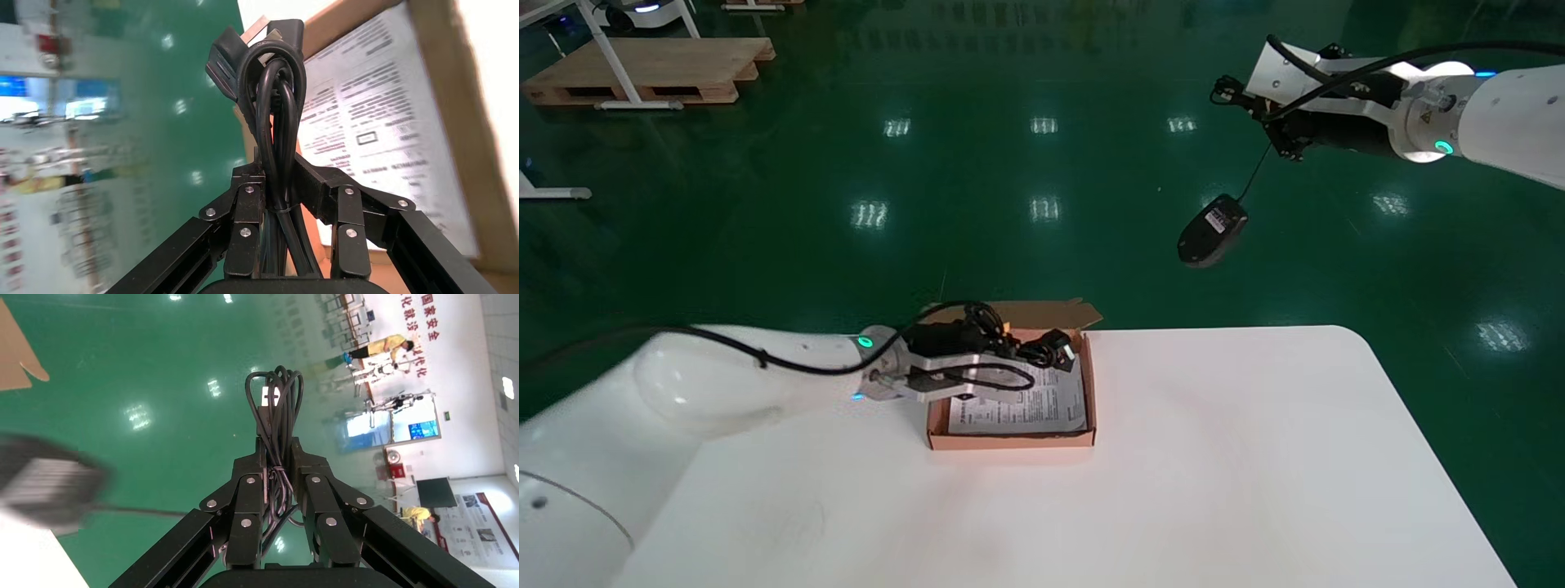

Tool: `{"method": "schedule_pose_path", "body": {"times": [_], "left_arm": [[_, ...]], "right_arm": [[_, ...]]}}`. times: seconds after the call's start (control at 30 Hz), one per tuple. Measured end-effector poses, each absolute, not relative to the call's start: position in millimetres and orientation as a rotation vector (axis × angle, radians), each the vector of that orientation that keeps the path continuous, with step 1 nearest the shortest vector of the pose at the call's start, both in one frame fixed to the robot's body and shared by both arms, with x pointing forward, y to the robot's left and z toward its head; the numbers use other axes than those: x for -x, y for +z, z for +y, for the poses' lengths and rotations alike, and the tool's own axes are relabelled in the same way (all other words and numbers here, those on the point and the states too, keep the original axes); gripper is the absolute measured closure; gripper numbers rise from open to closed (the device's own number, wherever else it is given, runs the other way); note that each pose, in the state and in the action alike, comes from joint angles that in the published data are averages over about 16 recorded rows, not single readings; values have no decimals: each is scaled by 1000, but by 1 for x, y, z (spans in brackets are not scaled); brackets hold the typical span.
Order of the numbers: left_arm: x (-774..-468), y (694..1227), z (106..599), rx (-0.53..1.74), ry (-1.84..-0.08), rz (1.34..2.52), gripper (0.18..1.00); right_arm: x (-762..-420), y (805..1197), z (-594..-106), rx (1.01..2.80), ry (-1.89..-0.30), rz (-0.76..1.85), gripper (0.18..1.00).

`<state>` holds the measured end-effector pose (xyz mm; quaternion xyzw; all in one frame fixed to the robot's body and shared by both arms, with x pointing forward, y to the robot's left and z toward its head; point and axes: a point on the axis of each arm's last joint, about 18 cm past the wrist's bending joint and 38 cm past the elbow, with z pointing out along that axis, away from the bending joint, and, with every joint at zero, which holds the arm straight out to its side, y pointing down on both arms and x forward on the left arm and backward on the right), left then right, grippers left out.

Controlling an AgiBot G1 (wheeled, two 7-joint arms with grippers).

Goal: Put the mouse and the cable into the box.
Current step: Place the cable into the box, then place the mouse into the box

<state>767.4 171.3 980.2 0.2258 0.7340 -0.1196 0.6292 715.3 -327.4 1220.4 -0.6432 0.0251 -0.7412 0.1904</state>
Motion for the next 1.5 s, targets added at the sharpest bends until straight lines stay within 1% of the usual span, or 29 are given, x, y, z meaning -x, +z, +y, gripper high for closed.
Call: {"method": "schedule_pose_path", "body": {"times": [0.27,0.53,0.8,1.0,1.2,1.3,1.4,1.5], "left_arm": [[-775,946,153,-505,-216,1633,938],[-776,928,144,-508,-212,1663,938],[-775,921,140,-525,-210,1687,926],[-775,922,141,-523,-211,1687,891],[-775,925,145,-513,-215,1681,820],[-776,933,153,-477,-222,1669,765],[-780,948,169,-411,-228,1650,718],[-783,969,196,-317,-227,1623,645]], "right_arm": [[-715,1220,-327,1807,-2083,71,933],[-715,1220,-327,1808,-2082,71,933],[-715,1220,-327,1808,-2082,71,933],[-715,1220,-328,1807,-2082,71,933],[-716,1220,-326,1810,-2081,66,933],[-718,1217,-322,1819,-2079,53,933],[-721,1213,-314,1832,-2075,27,933],[-725,1207,-302,1846,-2070,-11,933]]}}
